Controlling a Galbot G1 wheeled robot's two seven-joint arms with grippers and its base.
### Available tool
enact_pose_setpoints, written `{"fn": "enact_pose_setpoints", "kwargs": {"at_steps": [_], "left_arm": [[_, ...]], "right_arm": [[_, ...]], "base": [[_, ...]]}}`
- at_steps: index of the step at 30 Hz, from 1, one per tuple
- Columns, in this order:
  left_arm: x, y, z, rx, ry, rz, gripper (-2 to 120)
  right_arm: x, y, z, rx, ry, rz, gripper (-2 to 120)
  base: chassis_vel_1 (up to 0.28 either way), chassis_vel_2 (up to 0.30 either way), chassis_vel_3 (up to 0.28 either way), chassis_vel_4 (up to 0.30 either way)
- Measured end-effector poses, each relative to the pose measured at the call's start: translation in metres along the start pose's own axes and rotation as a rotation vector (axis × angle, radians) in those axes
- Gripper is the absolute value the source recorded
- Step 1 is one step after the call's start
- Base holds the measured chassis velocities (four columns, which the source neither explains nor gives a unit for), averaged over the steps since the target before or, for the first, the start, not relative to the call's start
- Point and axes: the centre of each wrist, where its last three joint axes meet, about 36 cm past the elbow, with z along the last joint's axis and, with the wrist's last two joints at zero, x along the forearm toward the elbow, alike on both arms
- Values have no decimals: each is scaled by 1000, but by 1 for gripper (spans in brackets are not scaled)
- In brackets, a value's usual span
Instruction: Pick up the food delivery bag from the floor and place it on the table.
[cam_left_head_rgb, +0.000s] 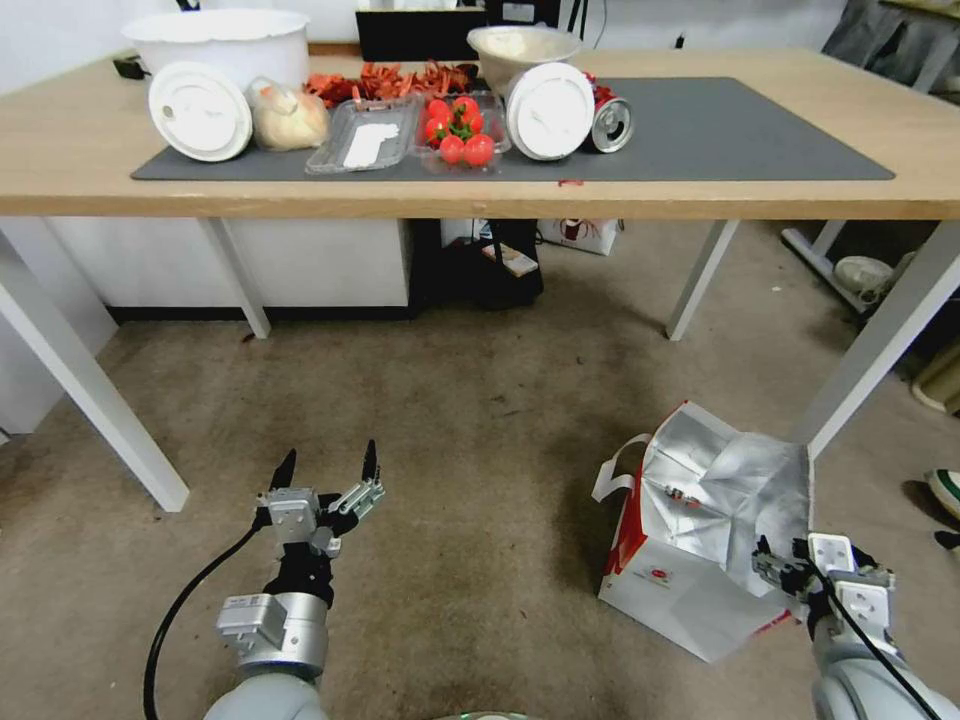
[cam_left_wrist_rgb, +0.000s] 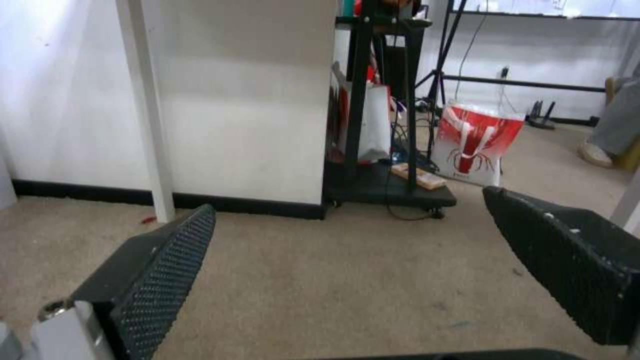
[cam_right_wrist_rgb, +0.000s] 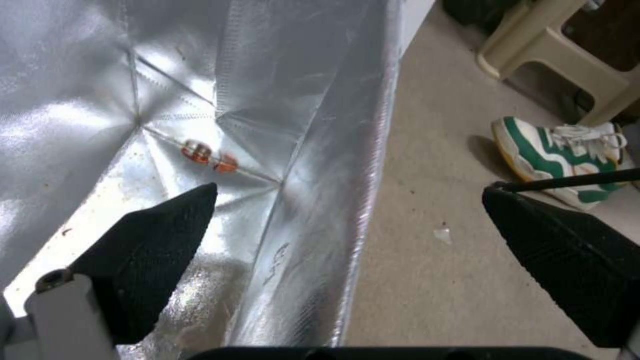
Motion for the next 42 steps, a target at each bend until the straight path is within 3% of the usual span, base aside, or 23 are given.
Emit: {"fn": "enact_pose_setpoints", "kwargs": {"at_steps": [26,34,38,42], "left_arm": [[1,0,-1,0,-10,-5,100],[-1,1,2,0,-12,-10,100],[-1,1,2,2,-16,-13,100],[-2,1,2,1,-17,-14,100]], "right_arm": [[-18,11,19,-1,23,-25,100],[-19,10,20,-6,25,-25,82],[-21,9,19,-12,25,-22,64],[-21,9,19,-15,25,-21,54]], "base": [[0,0,0,0],[0,0,0,0],[0,0,0,0],[0,0,0,0]]}}
